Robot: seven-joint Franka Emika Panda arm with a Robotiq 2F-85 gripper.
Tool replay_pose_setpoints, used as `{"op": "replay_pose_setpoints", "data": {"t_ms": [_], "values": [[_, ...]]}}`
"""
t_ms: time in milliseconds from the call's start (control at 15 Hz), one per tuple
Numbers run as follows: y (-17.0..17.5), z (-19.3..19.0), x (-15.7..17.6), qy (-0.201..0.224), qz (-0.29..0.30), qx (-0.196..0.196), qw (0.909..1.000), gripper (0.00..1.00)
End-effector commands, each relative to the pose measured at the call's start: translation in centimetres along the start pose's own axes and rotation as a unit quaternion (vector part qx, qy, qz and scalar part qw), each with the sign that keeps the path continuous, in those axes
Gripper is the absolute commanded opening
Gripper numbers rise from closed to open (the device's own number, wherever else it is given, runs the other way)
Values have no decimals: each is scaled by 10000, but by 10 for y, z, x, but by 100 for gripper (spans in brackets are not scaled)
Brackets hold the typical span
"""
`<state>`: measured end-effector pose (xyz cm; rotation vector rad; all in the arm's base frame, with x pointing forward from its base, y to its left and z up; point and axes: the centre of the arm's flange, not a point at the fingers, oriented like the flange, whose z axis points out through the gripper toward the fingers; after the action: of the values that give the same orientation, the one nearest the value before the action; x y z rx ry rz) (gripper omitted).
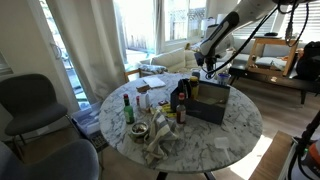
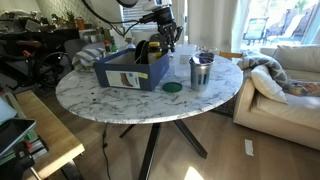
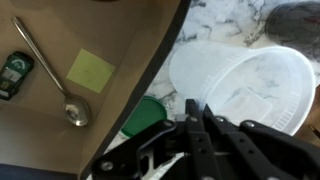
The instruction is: Pour the car out of the clear cup and into the box
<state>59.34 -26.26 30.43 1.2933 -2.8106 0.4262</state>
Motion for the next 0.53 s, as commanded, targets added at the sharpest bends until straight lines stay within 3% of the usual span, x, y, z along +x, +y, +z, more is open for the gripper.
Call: {"op": "replay_pose_setpoints", "data": {"t_ms": [0, 267, 467], "values": [[4, 7, -1, 14, -21, 20, 10000, 30], [-6, -14, 8, 77, -22, 209, 9997, 60], [-17, -53, 15, -134, -10, 563, 9983, 82]]}}
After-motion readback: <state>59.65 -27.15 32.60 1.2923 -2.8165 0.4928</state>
